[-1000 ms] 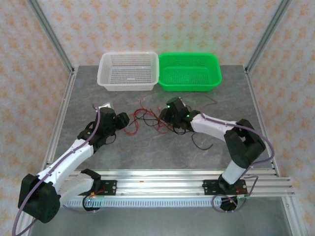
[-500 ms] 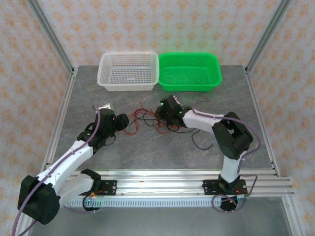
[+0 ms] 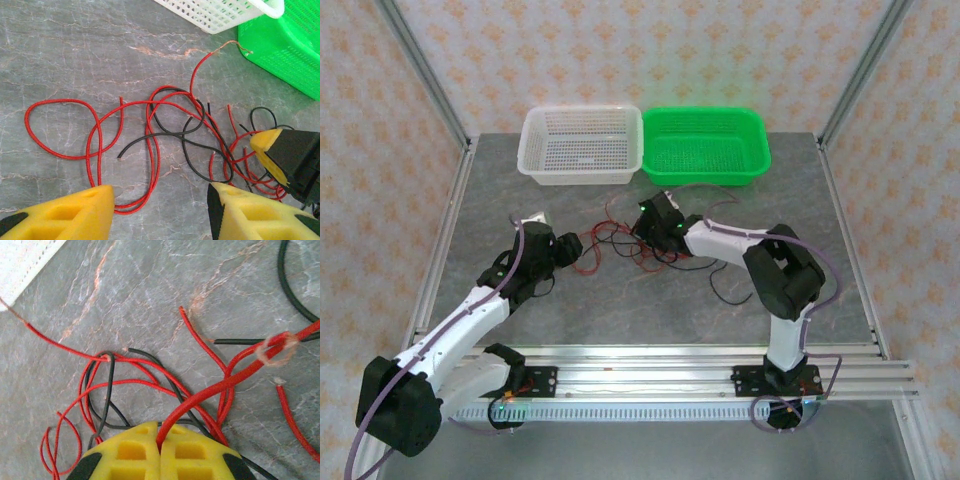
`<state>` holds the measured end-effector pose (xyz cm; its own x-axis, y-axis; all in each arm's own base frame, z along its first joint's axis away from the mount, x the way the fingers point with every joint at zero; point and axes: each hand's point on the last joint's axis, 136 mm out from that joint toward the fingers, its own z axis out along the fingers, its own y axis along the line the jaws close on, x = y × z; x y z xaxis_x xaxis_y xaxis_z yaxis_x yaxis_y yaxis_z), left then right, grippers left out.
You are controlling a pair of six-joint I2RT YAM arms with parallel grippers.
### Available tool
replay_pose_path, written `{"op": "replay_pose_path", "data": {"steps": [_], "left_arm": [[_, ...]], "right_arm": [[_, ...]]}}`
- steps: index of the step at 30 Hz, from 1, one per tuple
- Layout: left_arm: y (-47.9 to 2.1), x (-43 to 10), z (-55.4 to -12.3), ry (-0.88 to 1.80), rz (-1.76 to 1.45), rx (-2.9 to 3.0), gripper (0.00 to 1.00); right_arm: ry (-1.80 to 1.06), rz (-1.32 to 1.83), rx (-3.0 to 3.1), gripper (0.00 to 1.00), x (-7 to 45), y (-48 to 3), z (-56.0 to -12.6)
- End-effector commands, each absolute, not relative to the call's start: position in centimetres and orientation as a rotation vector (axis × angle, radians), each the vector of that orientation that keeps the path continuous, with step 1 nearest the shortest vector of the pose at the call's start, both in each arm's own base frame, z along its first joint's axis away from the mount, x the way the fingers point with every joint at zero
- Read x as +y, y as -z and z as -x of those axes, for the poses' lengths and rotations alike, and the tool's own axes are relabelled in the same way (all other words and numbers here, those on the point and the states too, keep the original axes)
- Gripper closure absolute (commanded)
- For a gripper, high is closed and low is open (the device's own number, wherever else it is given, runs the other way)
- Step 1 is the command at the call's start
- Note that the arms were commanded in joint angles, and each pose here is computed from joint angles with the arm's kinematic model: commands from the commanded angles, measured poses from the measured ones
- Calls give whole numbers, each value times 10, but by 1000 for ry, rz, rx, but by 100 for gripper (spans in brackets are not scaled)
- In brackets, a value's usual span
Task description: Untangle the cables
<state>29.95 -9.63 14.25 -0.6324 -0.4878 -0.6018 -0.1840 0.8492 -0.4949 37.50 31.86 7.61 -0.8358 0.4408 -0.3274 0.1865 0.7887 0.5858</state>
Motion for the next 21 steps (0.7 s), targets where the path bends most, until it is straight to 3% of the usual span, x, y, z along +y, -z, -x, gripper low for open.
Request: {"op": "replay_pose_path", "data": {"steps": [1, 7, 14, 21], "left_arm": [[-149, -109, -301, 573, 398, 2225, 45], [-162, -133, -302, 708, 298, 2152, 45], [-211, -179, -299, 733, -3, 2004, 44], [-255, -204, -307, 663, -150, 1827, 33]], "right_arm": [[-856, -352, 2387, 100, 331, -140, -382], [-970, -283, 2249, 100, 330, -212, -376], [-1089, -266, 2177, 100, 332, -263, -367], [-1189, -265, 2111, 100, 331, -302, -358]]}}
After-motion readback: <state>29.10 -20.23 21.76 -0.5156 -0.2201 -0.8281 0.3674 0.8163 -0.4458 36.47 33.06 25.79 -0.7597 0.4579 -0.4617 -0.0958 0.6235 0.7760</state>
